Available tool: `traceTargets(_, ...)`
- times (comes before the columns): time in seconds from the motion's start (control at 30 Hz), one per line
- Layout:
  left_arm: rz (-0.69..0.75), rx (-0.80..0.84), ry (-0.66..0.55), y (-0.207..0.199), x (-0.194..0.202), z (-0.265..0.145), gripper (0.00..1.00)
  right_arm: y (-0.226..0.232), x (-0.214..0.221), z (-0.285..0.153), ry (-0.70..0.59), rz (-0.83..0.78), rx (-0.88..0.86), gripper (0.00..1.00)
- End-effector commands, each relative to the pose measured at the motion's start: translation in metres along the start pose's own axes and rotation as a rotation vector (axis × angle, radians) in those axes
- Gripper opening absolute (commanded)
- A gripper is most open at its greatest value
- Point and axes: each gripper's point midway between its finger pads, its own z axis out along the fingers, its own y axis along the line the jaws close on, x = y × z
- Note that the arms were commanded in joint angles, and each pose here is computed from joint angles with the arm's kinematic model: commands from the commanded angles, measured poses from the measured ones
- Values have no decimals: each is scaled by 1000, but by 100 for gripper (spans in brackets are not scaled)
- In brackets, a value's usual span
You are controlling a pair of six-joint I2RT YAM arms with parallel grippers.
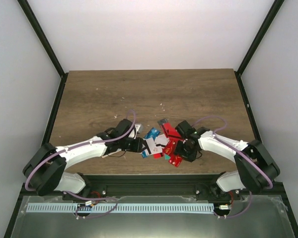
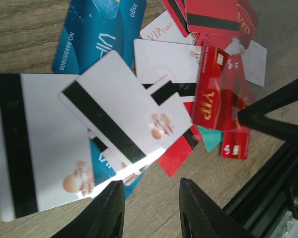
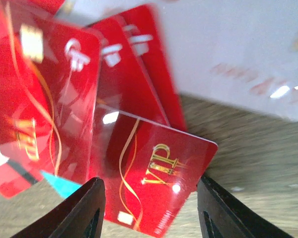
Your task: Put the credit cards into the card holder
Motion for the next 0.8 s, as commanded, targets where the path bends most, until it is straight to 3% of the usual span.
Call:
traceTargets(0.0,4,65,-11,-9,4,-3,33,19,31,13,109,-19,-41,53)
traceTargets(0.33,-2,89,-9,-2,20,-4,33,49,90,53,209,-248,73,53)
traceTargets(0.47,12,114,-15,-4,23,-4,33,64,99,46,222,-366,33,53)
traceTargets(0.6,26,140,-32,-11,18,-8,33,69,74,23,99,-422,27,59)
traceTargets(0.77,29,147,-41,-15,15,-10,33,50,18,6,-36,-364,64,61)
